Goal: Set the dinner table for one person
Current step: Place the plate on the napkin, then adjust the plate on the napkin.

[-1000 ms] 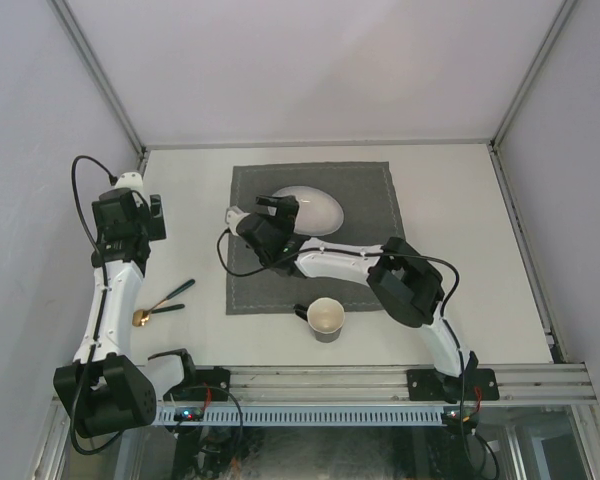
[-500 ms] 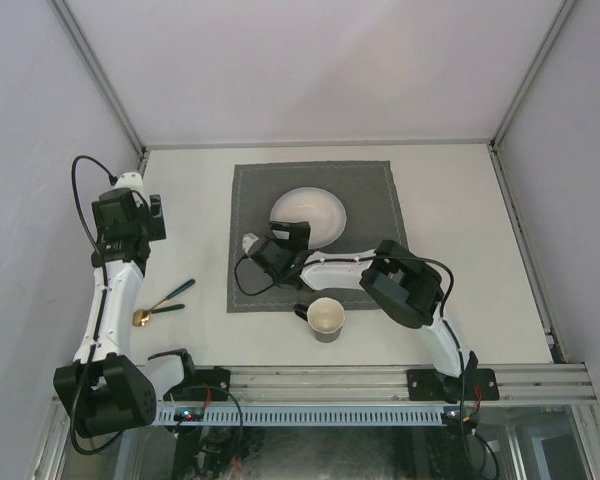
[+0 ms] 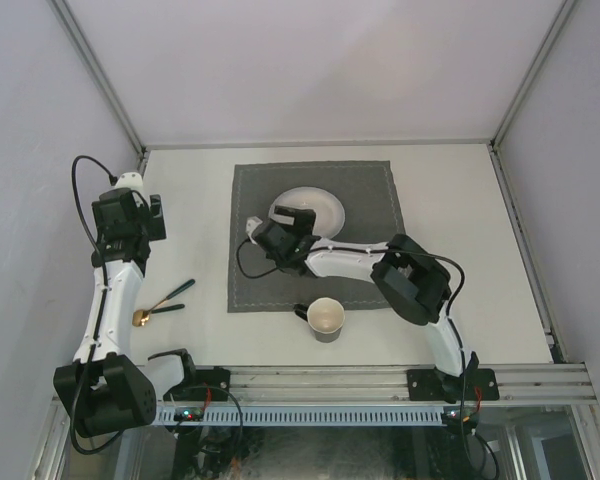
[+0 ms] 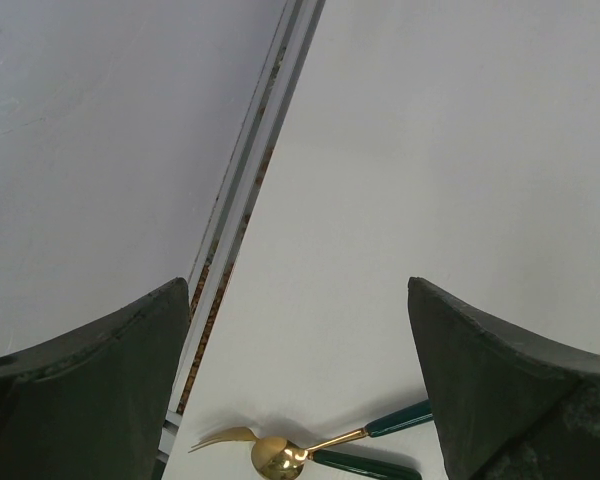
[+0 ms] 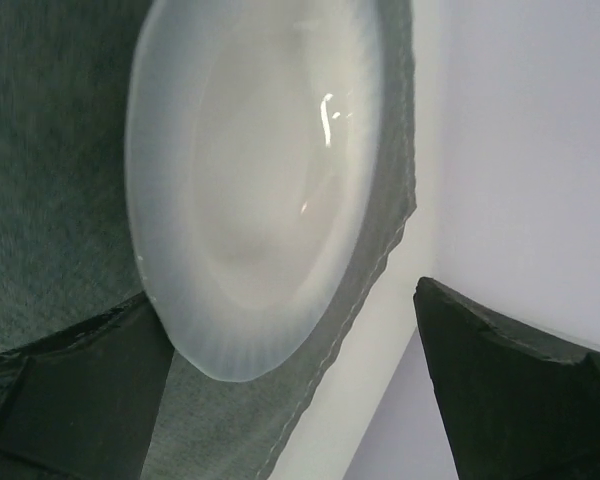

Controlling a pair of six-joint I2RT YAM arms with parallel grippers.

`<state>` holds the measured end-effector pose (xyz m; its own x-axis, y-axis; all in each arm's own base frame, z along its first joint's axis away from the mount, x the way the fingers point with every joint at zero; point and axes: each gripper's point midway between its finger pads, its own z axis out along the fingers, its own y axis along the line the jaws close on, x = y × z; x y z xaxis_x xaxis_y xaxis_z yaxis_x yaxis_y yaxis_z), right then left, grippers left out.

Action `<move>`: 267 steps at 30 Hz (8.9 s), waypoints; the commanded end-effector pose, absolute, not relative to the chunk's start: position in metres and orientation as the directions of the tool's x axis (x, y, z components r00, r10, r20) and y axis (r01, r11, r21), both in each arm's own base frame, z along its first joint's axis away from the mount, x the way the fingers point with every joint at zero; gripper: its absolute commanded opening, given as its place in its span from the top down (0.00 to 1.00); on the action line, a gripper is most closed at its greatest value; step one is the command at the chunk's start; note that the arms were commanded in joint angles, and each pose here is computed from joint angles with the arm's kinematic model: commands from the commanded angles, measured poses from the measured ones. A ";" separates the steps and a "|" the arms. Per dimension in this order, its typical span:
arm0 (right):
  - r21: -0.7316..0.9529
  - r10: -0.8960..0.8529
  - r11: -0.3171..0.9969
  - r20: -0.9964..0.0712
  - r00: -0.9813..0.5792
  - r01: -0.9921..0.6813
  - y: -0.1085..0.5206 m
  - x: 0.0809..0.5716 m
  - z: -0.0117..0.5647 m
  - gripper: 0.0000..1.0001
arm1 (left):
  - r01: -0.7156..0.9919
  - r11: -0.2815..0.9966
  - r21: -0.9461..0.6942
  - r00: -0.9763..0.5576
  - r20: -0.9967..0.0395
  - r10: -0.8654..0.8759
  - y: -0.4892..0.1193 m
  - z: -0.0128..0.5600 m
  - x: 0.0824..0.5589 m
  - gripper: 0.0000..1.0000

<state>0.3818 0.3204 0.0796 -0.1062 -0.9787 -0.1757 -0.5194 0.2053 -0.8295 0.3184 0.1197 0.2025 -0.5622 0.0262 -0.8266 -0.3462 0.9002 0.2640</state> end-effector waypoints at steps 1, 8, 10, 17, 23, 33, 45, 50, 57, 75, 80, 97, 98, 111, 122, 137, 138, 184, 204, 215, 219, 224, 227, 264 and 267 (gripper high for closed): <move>-0.758 -0.869 0.448 -0.495 -0.029 -0.474 0.367 0.389 0.205 0.02 | -0.354 0.898 0.262 -0.534 -0.845 0.036 0.122 0.210 0.324 0.07; -0.527 -0.725 0.557 -0.685 -0.066 -0.641 0.392 0.374 0.267 0.01 | -0.362 0.893 0.269 -0.536 -0.844 0.037 0.123 0.211 0.322 0.07; -0.495 -0.710 0.578 -0.698 -0.099 -0.649 0.385 0.379 0.267 0.01 | -0.363 0.892 0.270 -0.535 -0.844 0.037 0.124 0.212 0.321 0.07; -0.381 -0.679 0.642 -0.684 -0.264 -0.665 0.343 0.391 0.231 0.01 | -0.361 0.893 0.268 -0.534 -0.844 0.038 0.123 0.212 0.321 0.07; 0.017 -0.443 0.746 -0.734 -0.515 -0.666 0.270 0.413 0.214 0.02 | -0.365 0.885 0.287 -0.545 -0.837 0.047 0.127 0.208 0.322 0.07; 0.743 -0.076 0.501 -0.473 -0.878 -0.444 0.209 0.420 0.162 0.02 | -0.366 0.870 0.331 -0.594 -0.803 0.056 0.134 0.198 0.321 0.07; 0.812 -0.163 0.463 -0.315 -0.935 -0.355 0.238 0.421 0.084 0.09 | -0.380 0.850 0.365 -0.625 -0.778 0.055 0.139 0.195 0.311 0.07; 0.793 -0.174 0.474 -0.342 -0.923 -0.383 0.248 0.431 0.082 0.10 | -0.387 0.845 0.370 -0.624 -0.779 0.056 0.140 0.197 0.308 0.08; 0.788 -0.190 0.475 -0.342 -0.920 -0.391 0.268 0.435 0.073 0.14 | -0.379 0.848 0.370 -0.633 -0.772 0.054 0.138 0.191 0.305 0.07; 0.787 -0.210 0.465 -0.347 -0.914 -0.406 0.299 0.433 0.063 0.29 | -0.378 0.851 0.365 -0.636 -0.770 0.048 0.137 0.187 0.302 0.08; 0.786 -0.212 0.470 -0.340 -0.916 -0.401 0.306 0.432 0.057 0.30 | -0.375 0.853 0.362 -0.635 -0.771 0.048 0.136 0.187 0.302 0.08; 0.787 -0.205 0.486 -0.320 -0.925 -0.380 0.306 0.431 0.051 1.00 | -0.372 0.856 0.360 -0.636 -0.770 0.048 0.136 0.186 0.302 0.08; 0.788 -0.201 0.486 -0.321 -0.926 -0.379 0.304 0.432 0.053 1.00 | -0.373 0.855 0.360 -0.636 -0.771 0.047 0.136 0.186 0.302 0.08; 0.791 -0.163 0.488 -0.334 -0.928 -0.370 0.273 0.438 0.077 1.00 | -0.368 0.859 0.355 -0.634 -0.772 0.047 0.134 0.186 0.303 0.08; 0.833 -0.121 0.454 -0.294 -0.948 -0.316 0.245 0.421 0.104 1.00 | -0.363 0.862 0.354 -0.638 -0.769 0.048 0.134 0.183 0.303 0.08; 0.843 -0.208 0.418 -0.273 -0.939 -0.338 0.299 0.403 0.095 1.00 | -0.360 0.865 0.349 -0.635 -0.771 0.046 0.133 0.186 0.304 0.09; 0.843 -0.214 0.415 -0.275 -0.937 -0.342 0.305 0.403 0.094 1.00 | -0.360 0.866 0.347 -0.633 -0.772 0.047 0.132 0.186 0.304 0.09; 0.922 -0.054 0.228 -0.310 -0.949 -0.314 0.347 0.433 0.156 1.00 | -0.348 0.870 0.349 -0.644 -0.764 0.049 0.130 0.180 0.298 0.09; 0.916 -0.074 0.270 -0.287 -0.955 -0.296 0.324 0.418 0.141 1.00 | -0.347 0.873 0.342 -0.639 -0.767 0.046 0.129 0.181 0.298 0.09; 0.926 0.007 0.286 -0.260 -0.966 -0.247 0.280 0.434 0.136 1.00 | -0.343 0.875 0.342 -0.645 -0.763 0.045 0.129 0.179 0.298 0.09; 0.929 0.043 0.278 -0.265 -0.963 -0.244 0.267 0.444 0.143 1.00 | -0.341 0.876 0.341 -0.646 -0.762 0.045 0.128 0.178 0.299 0.09; 0.928 0.074 0.276 -0.278 -0.958 -0.249 0.257 0.454 0.146 1.00 | -0.339 0.877 0.340 -0.648 -0.761 0.044 0.129 0.177 0.300 0.09; 0.929 0.083 0.281 -0.275 -0.958 -0.242 0.254 0.458 0.142 1.00 | -0.340 0.877 0.341 -0.649 -0.760 0.044 0.128 0.177 0.300 0.09; 0.927 0.024 0.309 -0.228 -0.973 -0.210 0.268 0.438 0.112 1.00 | -0.337 0.877 0.341 -0.651 -0.758 0.044 0.129 0.176 0.302 0.09; 0.925 0.026 0.314 -0.232 -0.972 -0.212 0.266 0.438 0.112 1.00 | -0.337 0.877 0.341 -0.652 -0.757 0.044 0.129 0.176 0.302 0.09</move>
